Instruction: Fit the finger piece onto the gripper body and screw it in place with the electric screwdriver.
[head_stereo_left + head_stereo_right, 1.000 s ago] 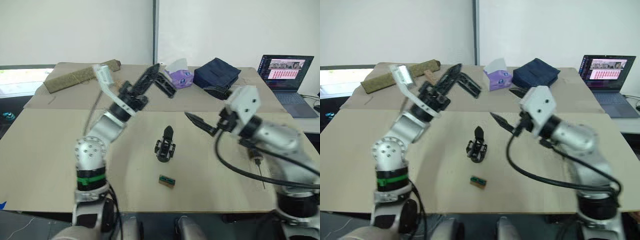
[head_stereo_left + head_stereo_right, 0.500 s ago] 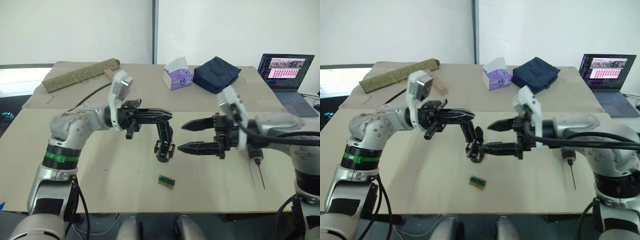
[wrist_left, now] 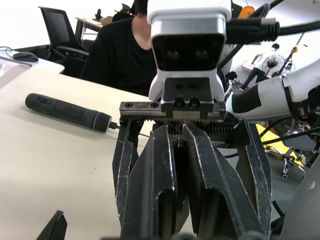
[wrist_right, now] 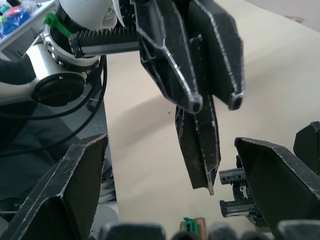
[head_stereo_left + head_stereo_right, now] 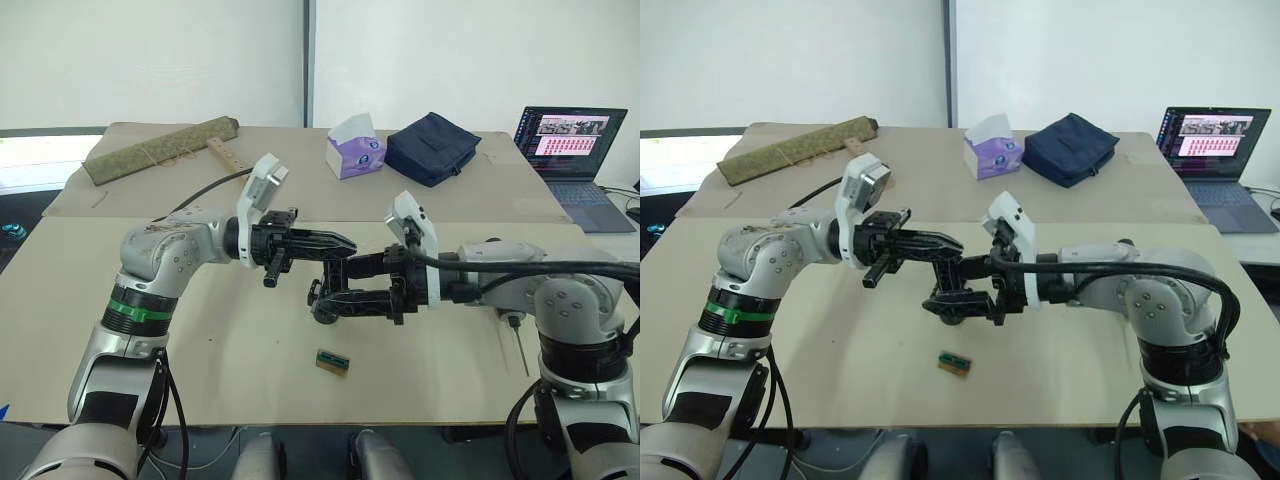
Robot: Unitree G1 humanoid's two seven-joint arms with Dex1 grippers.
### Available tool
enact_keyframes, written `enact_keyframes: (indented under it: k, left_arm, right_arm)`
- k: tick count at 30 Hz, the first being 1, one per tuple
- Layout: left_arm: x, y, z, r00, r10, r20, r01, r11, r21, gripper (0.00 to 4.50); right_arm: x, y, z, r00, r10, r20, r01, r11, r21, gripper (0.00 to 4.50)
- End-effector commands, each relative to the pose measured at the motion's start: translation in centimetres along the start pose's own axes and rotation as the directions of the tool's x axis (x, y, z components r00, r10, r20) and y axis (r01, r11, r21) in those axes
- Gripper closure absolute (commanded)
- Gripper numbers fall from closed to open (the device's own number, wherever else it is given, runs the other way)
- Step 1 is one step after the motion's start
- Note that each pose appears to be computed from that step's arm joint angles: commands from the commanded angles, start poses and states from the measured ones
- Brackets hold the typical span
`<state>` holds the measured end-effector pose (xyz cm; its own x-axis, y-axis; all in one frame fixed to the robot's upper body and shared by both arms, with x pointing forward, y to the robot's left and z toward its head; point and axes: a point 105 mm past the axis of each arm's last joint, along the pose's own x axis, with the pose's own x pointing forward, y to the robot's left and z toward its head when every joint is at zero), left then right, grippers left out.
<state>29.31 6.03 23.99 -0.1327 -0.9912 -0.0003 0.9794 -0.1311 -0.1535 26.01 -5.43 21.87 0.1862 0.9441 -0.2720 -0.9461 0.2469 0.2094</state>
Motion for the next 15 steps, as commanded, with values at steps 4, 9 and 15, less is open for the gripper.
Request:
enact_keyframes:
  k: [4,9,15]
  left_arm:
    - [0.23,-0.11,0.22,1.0,0.002,-0.024,-0.001,1.0,0.031,4.5]
    - [0.31,-0.13,0.26,1.0,0.0,-0.02,0.001,0.999,0.042,4.5]
    - [-0.18,-0.58,0.51,0.999,0.012,-0.03,-0.011,1.0,0.012,4.5]
  right_arm:
    - [-0.25,0.39,1.35,0.999,0.002,0.047,-0.001,1.0,-0.024,1.93]
    - [0.04,0.57,1.42,0.999,0.012,0.052,-0.011,1.0,-0.026,3.62]
    - [0.09,0.54,1.2,0.998,0.003,0.066,0.0,0.999,-0.041,4.09]
